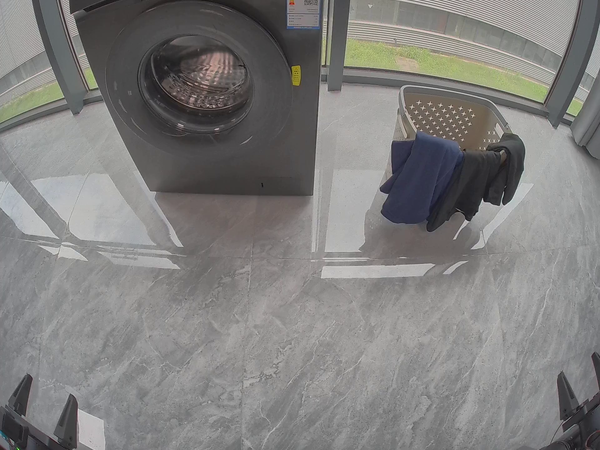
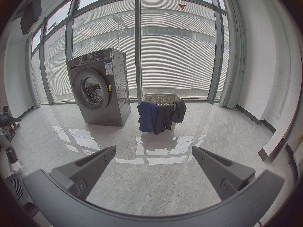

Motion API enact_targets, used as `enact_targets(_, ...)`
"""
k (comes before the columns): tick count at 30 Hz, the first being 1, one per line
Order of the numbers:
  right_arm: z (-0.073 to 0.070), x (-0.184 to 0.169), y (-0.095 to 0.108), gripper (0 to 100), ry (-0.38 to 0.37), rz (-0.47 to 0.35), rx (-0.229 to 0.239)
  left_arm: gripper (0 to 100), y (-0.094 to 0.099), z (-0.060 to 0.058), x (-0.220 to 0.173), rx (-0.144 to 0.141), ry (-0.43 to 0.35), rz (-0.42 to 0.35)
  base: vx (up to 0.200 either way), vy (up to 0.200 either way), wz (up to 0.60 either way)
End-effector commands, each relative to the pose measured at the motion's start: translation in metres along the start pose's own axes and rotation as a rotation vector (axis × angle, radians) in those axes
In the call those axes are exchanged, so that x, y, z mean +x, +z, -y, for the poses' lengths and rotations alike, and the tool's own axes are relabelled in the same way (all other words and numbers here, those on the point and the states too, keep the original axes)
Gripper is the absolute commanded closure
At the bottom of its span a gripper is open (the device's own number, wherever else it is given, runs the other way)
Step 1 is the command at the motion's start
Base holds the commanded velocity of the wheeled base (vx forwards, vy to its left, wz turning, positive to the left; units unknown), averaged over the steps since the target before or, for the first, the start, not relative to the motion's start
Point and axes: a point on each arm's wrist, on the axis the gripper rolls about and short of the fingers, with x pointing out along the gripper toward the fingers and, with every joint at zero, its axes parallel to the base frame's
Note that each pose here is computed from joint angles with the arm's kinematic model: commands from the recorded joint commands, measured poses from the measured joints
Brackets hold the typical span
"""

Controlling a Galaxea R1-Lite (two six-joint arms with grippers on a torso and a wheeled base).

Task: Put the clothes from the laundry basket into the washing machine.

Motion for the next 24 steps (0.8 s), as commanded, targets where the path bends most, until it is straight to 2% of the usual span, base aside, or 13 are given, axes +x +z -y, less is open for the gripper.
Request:
enact_targets(1,0.0000,0.0014,-0.0049,0,-0.002,-0.019,0.001,0,-0.0049,-0.0003,-0.0001,-0.001,0.001,0.001,0.200,0.000,0.00)
enact_targets(22,0.0000,0.0014,-0.0049,0,-0.002,-0.019,0.001,0,-0.0049,-0.0003,-0.0001,-0.001,0.001,0.001,0.200,0.000,0.00)
enact_targets(24,0.0000,0.0014,-0.0049,0,-0.002,-0.019,0.001,0,-0.0049,-0.0003,-0.0001,-0.001,0.001,0.001,0.000,0.000,0.00)
